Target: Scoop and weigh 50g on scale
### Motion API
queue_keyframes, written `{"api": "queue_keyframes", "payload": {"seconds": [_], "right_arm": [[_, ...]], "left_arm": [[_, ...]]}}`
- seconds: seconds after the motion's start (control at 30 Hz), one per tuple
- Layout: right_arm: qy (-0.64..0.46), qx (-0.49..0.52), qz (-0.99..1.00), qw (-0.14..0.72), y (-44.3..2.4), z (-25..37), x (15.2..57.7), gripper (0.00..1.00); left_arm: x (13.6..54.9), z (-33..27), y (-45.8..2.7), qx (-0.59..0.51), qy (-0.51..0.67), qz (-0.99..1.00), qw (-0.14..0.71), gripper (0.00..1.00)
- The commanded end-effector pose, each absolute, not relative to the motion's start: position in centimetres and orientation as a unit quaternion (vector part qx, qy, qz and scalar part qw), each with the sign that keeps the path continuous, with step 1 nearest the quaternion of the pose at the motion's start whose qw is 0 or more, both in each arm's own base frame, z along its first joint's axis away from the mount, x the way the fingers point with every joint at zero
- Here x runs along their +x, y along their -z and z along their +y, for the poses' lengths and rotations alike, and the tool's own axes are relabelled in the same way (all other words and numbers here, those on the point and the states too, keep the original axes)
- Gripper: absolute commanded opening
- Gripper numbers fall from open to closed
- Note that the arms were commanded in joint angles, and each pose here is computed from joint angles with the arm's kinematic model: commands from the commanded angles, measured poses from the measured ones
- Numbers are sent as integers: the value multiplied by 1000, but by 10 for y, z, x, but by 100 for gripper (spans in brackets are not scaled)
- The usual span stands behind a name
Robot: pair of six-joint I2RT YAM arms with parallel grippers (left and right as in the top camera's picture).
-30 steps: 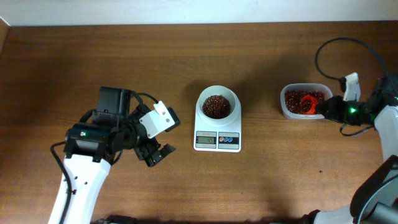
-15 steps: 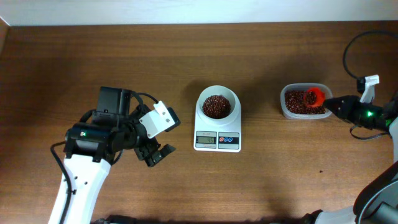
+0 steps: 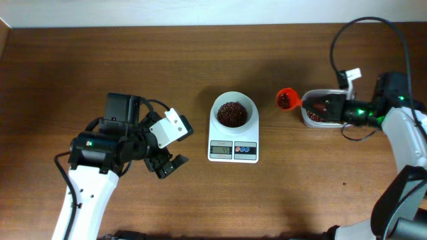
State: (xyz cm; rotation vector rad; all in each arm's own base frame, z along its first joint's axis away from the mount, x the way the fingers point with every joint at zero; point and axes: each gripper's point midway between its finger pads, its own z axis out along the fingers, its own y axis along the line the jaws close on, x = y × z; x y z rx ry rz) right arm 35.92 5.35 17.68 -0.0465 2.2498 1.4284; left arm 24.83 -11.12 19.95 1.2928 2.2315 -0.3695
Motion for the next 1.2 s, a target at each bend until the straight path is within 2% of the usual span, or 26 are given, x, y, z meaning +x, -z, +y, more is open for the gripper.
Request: {"api": "queue_keyframes", "payload": {"seconds": [0.0,0.23,0.33,0.4,0.5,0.57,0.63,0.83,0.9,0.97,1.03,1.17], "right_arm": [[-551,-41,806,213,-184,87,359,4],[-549,-160,785,236,-195,152,365,4],[-472,-171,831,239,-168,163,373,4],[-468,-198,823,252,-172,178,374,4],[-481,-212,809,261,-178,182,374,4],[-444,-200,831,268,-168,175,382,4],[-493,-223,796,271,-186,185,375,4],[-496,-222,795,271,-187,185,375,4],[-441,-204,828,281,-171,174,387,4],[-466,-215,811,280,-179,180,383,4],[-419,-201,836,291,-167,169,394,4],[-446,-211,821,287,-174,175,388,4]], "left_arm": [[248,-113,-200,477,139,826,266,99],[248,-113,-200,477,139,826,266,99],[248,-113,-200,477,139,826,266,99],[248,-113,-200,477,139,826,266,99],[248,-113,-200,477,139,826,266,99],[248,-113,-200,477,139,826,266,99],[248,-113,-200,477,139,826,266,99],[248,-113,-200,477,139,826,266,99],[248,-113,-200,477,139,826,266,99],[248,-113,-200,477,139,826,266,99],[248,-113,-200,477,139,826,266,99],[248,-113,-200,477,139,826,266,99]]}}
